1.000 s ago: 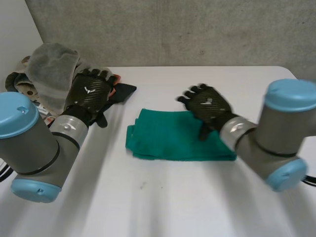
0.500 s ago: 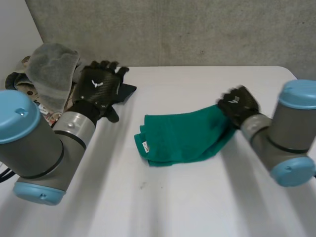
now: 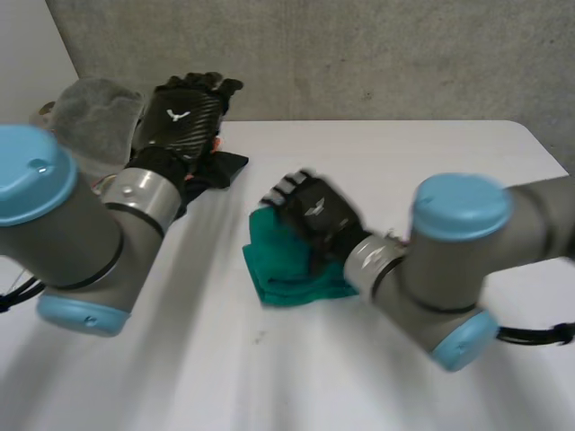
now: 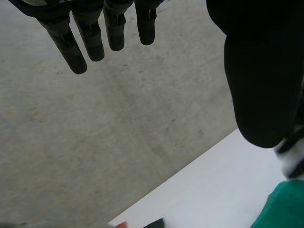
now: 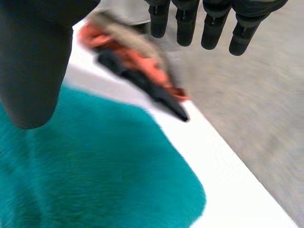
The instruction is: Fold the laundry.
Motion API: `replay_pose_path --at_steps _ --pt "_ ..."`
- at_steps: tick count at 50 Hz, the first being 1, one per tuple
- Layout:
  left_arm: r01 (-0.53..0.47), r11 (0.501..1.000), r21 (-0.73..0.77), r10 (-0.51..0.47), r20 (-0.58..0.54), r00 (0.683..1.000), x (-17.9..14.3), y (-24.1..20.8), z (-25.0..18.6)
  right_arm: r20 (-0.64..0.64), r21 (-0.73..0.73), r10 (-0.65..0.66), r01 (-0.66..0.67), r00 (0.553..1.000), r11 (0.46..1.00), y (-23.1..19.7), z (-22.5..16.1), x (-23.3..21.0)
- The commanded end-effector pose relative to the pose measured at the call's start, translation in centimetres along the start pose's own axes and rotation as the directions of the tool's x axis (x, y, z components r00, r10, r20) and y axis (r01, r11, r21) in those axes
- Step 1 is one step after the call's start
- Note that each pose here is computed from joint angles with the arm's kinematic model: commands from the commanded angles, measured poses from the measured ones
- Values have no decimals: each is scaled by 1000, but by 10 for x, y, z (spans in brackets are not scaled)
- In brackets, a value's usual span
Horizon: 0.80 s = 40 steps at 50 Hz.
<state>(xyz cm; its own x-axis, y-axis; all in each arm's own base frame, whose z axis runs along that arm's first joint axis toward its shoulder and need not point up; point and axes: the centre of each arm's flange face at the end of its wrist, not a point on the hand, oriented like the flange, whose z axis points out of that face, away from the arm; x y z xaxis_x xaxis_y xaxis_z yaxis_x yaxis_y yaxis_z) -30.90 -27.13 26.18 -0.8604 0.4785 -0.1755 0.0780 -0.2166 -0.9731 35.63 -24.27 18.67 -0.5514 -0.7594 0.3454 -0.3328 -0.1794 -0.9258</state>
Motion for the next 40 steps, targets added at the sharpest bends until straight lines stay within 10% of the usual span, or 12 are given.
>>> replay_pose_path --at_steps 1,16,24,40 --pt "67 993 -99 -79 -124 989 52 18 10 -137 -32 415 -422 900 906 -4 -20 61" --pt "14 846 -533 -12 7 1000 65 118 -8 -96 -309 461 -467 882 829 74 24 60" --pt "-1 811 -585 -5 -9 1000 67 133 -20 -98 -360 296 -311 950 880 86 28 54" --pt "74 971 -226 -103 -119 988 49 10 11 -267 -170 249 -300 931 939 34 -19 78"
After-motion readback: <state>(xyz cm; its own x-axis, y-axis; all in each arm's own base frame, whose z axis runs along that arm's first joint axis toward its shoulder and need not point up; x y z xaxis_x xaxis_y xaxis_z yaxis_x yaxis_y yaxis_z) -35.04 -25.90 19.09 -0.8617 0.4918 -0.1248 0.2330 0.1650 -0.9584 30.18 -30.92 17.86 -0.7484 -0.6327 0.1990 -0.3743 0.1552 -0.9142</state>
